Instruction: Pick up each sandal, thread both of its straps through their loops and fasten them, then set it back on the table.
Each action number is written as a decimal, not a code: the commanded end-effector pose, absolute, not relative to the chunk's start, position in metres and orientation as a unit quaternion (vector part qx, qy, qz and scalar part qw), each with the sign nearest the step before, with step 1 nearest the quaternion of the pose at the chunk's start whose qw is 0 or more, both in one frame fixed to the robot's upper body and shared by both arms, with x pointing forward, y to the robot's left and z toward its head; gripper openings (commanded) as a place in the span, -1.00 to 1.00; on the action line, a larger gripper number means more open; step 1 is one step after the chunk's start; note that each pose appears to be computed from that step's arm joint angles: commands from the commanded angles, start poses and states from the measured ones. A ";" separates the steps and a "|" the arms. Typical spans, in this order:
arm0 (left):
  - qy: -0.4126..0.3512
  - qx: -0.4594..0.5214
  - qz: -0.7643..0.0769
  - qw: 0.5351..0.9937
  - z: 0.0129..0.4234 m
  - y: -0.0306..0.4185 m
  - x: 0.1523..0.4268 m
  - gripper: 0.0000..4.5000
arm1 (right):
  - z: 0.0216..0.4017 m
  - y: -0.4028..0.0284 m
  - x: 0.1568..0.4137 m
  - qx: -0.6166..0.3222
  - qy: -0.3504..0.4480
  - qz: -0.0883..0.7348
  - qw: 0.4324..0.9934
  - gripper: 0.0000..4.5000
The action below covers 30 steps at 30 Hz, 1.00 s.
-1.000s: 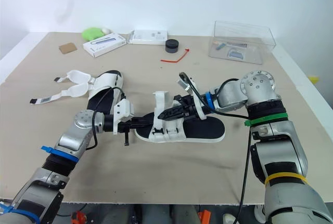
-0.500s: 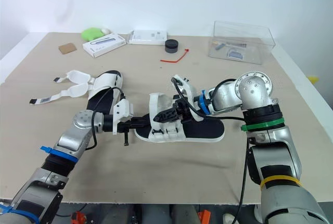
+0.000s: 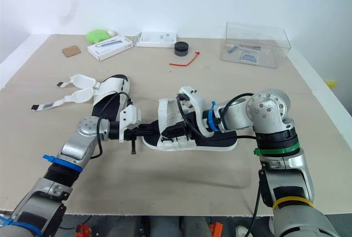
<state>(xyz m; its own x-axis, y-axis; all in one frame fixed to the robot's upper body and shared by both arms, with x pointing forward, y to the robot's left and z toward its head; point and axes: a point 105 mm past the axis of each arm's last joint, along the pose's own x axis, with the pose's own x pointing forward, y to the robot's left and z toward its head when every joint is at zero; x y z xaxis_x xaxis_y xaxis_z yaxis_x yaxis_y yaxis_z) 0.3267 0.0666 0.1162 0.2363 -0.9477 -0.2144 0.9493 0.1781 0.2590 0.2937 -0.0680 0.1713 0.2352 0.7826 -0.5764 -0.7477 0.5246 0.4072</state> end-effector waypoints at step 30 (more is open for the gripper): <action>-0.003 0.173 -0.619 0.766 0.115 0.064 0.324 -1.00 | 0.187 -0.071 0.298 0.139 0.462 0.504 0.717 -0.96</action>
